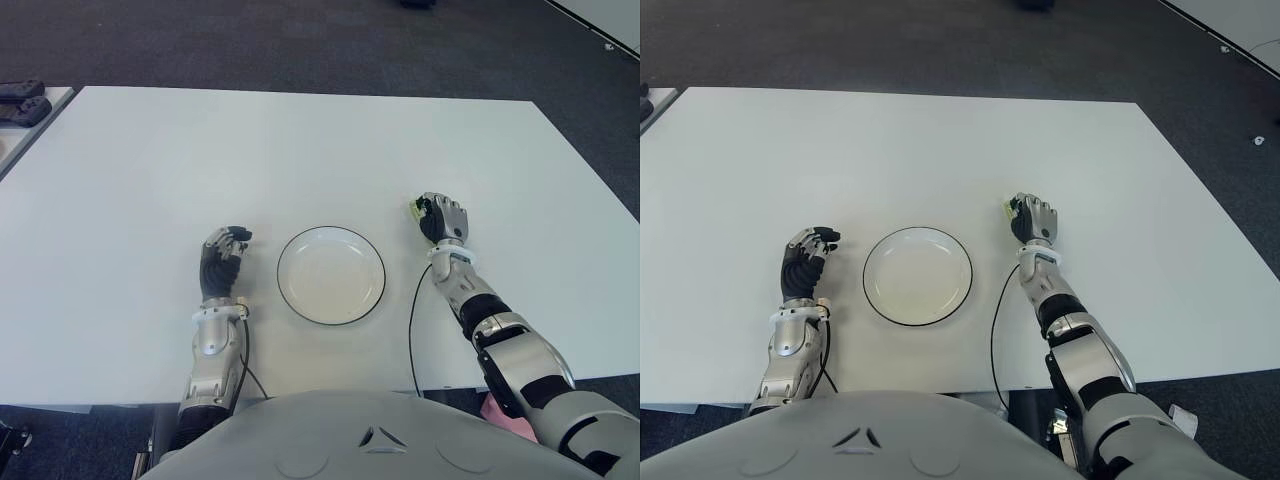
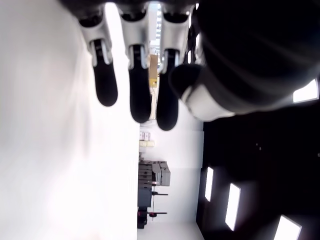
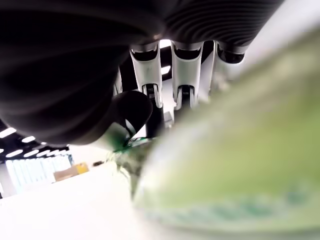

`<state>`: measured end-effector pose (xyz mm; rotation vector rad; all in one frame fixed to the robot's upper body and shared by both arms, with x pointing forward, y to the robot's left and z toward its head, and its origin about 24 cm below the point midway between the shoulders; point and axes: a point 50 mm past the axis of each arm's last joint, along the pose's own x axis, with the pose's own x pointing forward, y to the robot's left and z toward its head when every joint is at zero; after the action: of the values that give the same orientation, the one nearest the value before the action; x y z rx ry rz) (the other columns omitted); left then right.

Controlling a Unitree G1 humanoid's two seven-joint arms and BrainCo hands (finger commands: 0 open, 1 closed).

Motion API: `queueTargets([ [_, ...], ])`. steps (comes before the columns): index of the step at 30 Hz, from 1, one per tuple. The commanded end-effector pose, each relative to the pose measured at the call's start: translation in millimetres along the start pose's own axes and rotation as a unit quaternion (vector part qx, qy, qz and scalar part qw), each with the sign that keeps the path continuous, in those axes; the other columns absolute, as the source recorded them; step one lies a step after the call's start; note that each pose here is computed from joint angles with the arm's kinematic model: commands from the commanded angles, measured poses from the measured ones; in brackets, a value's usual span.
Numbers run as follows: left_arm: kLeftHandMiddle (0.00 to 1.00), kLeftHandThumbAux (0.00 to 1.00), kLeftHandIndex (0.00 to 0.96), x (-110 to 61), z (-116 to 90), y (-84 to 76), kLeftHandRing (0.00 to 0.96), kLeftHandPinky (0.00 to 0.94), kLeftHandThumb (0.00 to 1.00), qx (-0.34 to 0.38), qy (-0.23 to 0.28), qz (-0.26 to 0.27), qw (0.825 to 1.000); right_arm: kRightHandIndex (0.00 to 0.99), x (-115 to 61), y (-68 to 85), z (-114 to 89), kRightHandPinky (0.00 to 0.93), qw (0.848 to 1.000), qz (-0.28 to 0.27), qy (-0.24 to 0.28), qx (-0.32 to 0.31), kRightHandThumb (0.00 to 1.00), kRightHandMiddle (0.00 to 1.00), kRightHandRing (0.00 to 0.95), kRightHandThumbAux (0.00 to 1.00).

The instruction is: Put the toothpaste on the table into the plate.

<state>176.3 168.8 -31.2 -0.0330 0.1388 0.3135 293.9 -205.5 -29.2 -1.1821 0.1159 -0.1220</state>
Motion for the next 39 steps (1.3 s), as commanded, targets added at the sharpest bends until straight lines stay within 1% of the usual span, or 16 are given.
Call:
queueTargets([
  [1,0.441,0.723,0.421,-8.2,-17,-1.1,0.394,0.365,0.711,-0.015,0.049,0.023,0.998,0.405,-31.2,32.4,-18,0.796,0.994,0.099,0.044,0.003,0.845,0.568,0.779,0.673],
  [9,0.437,0.724,0.42,-8.2,-16,-0.9,0.386,0.346,0.709,-0.015,0.05,0.03,0.998,0.405,-30.3,28.2,-16,0.843,0.994,0.091,0.04,0.048,0.845,0.585,0.814,0.675],
  [10,0.436,0.724,0.42,-8.2,-16,-1.0,0.384,0.338,0.709,-0.014,0.048,0.031,0.998,0.406,-30.0,26.3,-16,0.852,0.994,0.084,0.038,0.061,0.845,0.588,0.822,0.675],
  [13,0.44,0.724,0.419,-8.4,-15,-1.1,0.392,0.355,0.708,-0.014,0.043,0.031,0.998,0.406,-29.1,20.7,-13,0.848,0.993,0.065,0.034,0.093,0.846,0.589,0.83,0.675],
  [26,0.435,0.724,0.42,-8.6,-16,-1.7,0.387,0.352,0.709,-0.018,0.044,0.037,0.998,0.405,-29.1,9.5,-8,0.831,0.989,0.033,0.014,0.143,0.848,0.586,0.824,0.675],
  [32,0.436,0.724,0.419,-8.8,-15,-2.9,0.389,0.359,0.708,-0.015,0.045,0.037,0.998,0.405,-25.1,-6.7,3,0.821,0.983,-0.01,-0.012,0.183,0.848,0.582,0.817,0.675],
  [37,0.432,0.724,0.419,-9.1,-15,-3.5,0.385,0.355,0.708,-0.014,0.045,0.036,0.998,0.405,-26.2,-16.7,8,0.819,0.98,-0.029,-0.029,0.195,0.847,0.58,0.817,0.675],
  [39,0.435,0.724,0.419,-9.2,-15,-3.7,0.388,0.357,0.708,-0.014,0.043,0.033,0.998,0.406,-27.1,-25.1,13,0.814,0.978,-0.044,-0.042,0.2,0.847,0.579,0.816,0.674],
])
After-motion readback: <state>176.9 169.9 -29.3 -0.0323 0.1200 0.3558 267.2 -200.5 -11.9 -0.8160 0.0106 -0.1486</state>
